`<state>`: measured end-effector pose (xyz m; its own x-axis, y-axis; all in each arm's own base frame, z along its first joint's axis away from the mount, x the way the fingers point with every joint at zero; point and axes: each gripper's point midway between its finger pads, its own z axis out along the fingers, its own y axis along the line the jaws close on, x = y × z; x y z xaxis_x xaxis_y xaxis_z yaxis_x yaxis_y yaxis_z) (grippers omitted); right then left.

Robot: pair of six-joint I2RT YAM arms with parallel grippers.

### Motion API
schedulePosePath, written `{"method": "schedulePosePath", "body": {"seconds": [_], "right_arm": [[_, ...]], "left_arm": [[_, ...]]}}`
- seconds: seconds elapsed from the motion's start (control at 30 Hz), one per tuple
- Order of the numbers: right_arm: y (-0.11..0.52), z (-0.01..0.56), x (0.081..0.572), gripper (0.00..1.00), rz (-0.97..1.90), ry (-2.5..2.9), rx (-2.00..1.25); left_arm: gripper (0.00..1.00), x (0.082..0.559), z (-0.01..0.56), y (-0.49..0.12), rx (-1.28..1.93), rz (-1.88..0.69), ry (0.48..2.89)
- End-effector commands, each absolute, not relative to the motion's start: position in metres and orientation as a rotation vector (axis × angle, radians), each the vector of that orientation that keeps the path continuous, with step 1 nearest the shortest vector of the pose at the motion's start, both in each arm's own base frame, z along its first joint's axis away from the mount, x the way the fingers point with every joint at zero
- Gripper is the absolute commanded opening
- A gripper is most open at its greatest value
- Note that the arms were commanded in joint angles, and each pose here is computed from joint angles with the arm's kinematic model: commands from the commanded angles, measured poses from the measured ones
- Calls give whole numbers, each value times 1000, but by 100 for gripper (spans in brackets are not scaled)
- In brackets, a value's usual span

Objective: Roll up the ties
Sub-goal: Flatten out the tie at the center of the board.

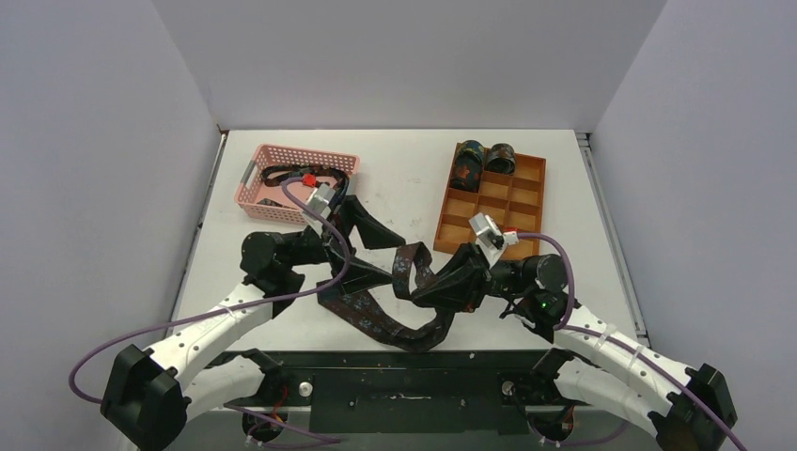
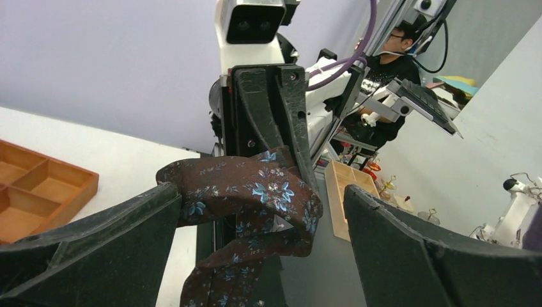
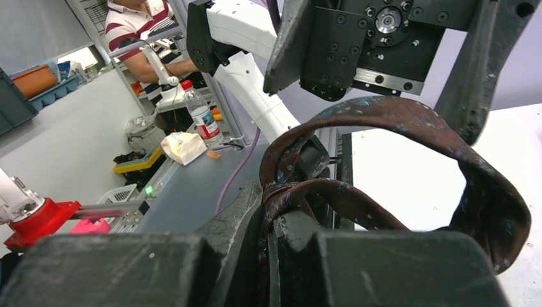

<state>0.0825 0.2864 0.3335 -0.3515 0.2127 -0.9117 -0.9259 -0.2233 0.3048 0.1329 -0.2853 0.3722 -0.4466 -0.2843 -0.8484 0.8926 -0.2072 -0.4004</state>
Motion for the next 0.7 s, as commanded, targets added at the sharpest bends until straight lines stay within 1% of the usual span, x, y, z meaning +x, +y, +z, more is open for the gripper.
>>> {"method": "schedulePosePath", "body": {"seconds": [0.0, 0.03, 0.07, 0.13, 0.17, 0.2, 0.23, 0.33, 0.37, 0.43, 0.47, 0.5, 0.53, 0.67], "right_arm": [[283, 354, 72, 5, 1687, 1032, -1015], [284, 354, 73, 5, 1680, 1041, -1020], [285, 350, 74, 5, 1670, 1059, -1023], [286, 345, 79, 6, 1636, 1090, -1025], [288, 340, 83, 7, 1614, 1125, -1017], [289, 336, 89, 11, 1579, 1158, -1002], [289, 332, 98, 21, 1533, 1206, -970], [283, 317, 129, 59, 1358, 1352, -845], [280, 313, 136, 69, 1310, 1389, -812], [270, 306, 146, 84, 1229, 1442, -751], [266, 304, 148, 94, 1203, 1456, -730], [261, 304, 149, 98, 1184, 1464, -710], [257, 304, 148, 91, 1169, 1465, -697], [243, 300, 152, 90, 1114, 1508, -631]], "left_arm": [[90, 138, 383, -288, 813, -1708, 1144], [77, 139, 385, -288, 812, -1708, 1142], [60, 139, 387, -288, 808, -1705, 1139], [18, 146, 392, -290, 786, -1676, 1166], [1, 148, 395, -290, 781, -1662, 1172], [0, 149, 399, -289, 770, -1647, 1173], [0, 150, 404, -287, 756, -1624, 1165], [0, 152, 422, -275, 706, -1512, 1125], [0, 153, 429, -269, 683, -1469, 1108], [0, 152, 440, -257, 652, -1377, 1083], [0, 149, 447, -250, 643, -1343, 1065], [0, 146, 453, -245, 644, -1312, 1049], [0, 141, 455, -240, 651, -1291, 1056], [0, 110, 451, -221, 709, -1259, 1057]]}}
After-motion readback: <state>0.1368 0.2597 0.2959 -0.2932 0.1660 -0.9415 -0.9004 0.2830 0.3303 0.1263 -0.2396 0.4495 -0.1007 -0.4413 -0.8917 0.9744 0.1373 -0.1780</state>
